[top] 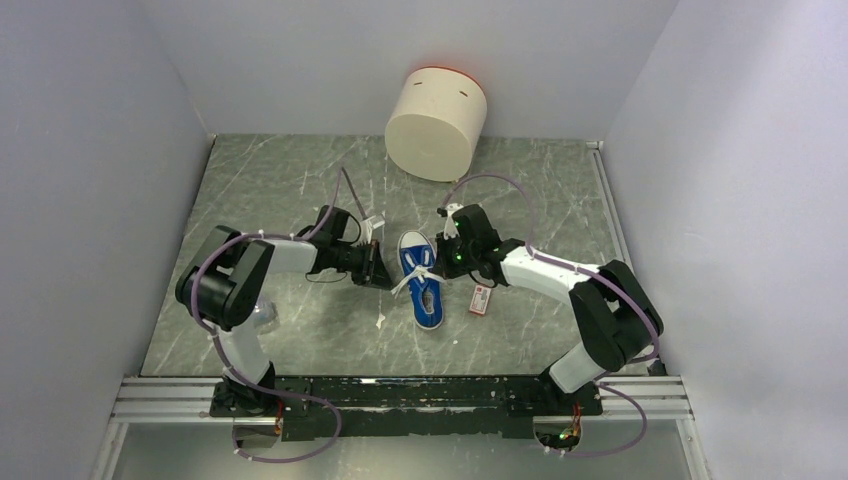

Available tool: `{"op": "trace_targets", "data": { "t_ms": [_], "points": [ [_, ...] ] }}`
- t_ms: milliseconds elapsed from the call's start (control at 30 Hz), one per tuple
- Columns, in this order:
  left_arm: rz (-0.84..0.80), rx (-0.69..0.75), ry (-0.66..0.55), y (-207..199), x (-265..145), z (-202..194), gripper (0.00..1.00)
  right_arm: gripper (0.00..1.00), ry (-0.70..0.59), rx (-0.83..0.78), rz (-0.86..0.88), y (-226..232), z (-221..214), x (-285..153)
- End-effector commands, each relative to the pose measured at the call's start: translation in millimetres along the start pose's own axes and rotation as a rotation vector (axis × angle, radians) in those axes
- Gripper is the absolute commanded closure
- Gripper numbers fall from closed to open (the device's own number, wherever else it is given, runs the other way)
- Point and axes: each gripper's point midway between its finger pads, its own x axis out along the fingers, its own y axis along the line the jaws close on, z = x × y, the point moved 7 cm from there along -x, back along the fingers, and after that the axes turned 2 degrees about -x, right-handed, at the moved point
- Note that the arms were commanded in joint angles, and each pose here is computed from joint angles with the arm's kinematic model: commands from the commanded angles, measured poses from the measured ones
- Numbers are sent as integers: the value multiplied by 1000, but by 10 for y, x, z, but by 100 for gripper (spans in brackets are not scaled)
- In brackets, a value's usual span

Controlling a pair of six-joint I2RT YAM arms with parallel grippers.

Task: Tie the shoes

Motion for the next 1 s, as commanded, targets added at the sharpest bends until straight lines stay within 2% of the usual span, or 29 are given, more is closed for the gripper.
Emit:
{"op": "trace_targets", "data": {
  "t_ms": [0, 167, 367, 567, 833, 967],
  "points": [
    [46, -34, 3, -41, -93, -56, 95, 100, -57, 6, -33, 23, 159, -36],
    [97, -38, 33, -36, -156, -134, 95, 100, -141, 23, -31, 24, 321, -48],
    [135, -72, 32, 26, -149, -186, 95, 100, -221, 152, -74, -87, 401, -94],
    [182, -77, 10, 116, -139, -197, 95, 100, -205, 205, 15, -45, 347, -14],
    [273, -151, 42, 321, -175, -400, 95, 100, -261, 300, -36, -242, 357, -130],
    [304, -165, 41, 368, -215, -453, 95, 100, -222, 317, 99, -373, 330, -88]
  ]
}}
